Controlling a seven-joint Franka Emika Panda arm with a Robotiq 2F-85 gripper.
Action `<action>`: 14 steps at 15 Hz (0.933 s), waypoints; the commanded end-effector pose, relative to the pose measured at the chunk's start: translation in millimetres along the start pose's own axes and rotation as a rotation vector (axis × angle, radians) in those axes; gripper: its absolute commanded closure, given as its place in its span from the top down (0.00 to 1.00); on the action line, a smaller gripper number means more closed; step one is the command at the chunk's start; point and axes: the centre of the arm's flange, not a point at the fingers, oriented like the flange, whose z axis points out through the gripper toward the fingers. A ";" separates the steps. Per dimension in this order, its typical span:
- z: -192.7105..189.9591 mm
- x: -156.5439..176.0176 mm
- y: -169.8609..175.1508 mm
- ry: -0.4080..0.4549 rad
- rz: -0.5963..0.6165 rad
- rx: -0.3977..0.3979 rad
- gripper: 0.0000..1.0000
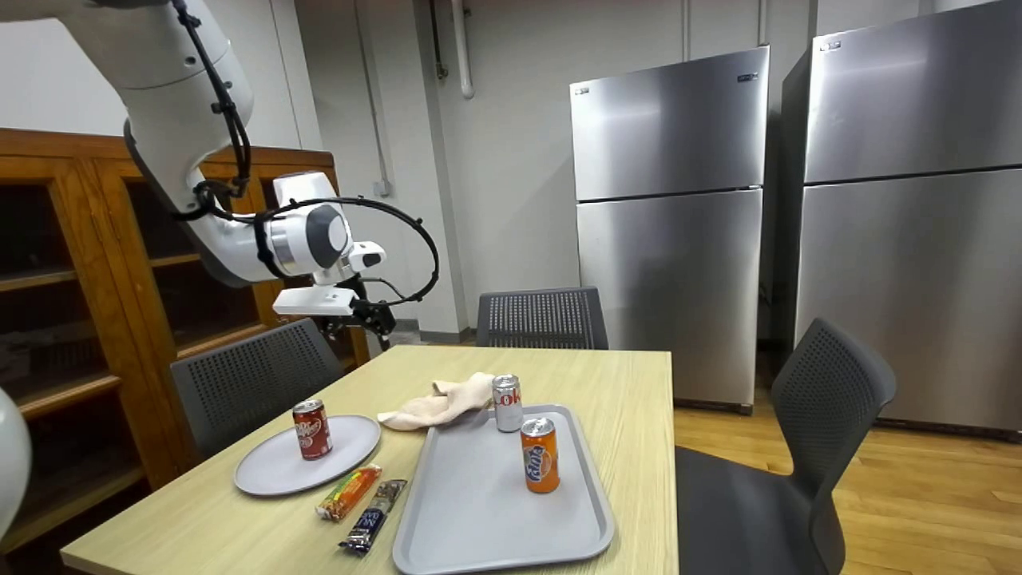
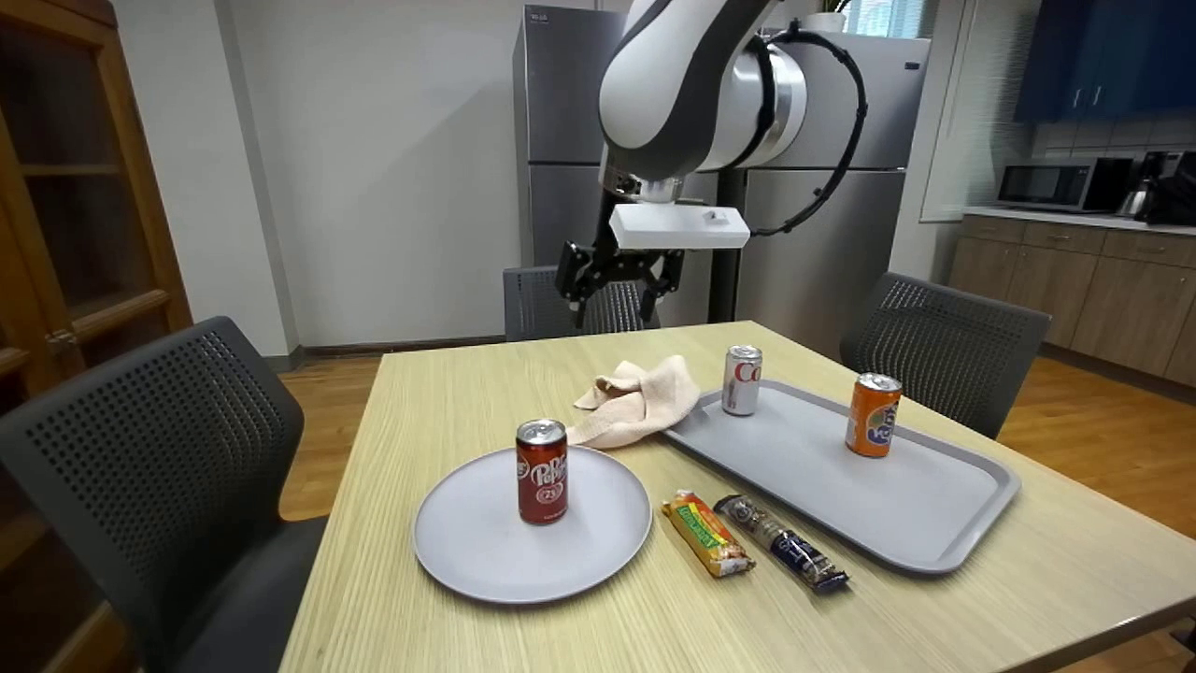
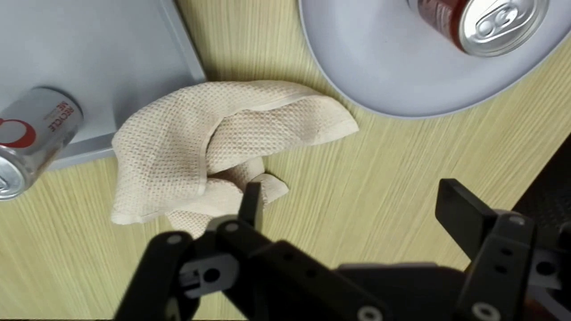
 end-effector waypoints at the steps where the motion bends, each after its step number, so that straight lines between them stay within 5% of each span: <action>1: -17.5 -18.2 -27.9 -0.029 -0.102 0.005 1.00; 14: 3.8 -50.8 -106.7 -0.099 -0.323 -0.001 1.00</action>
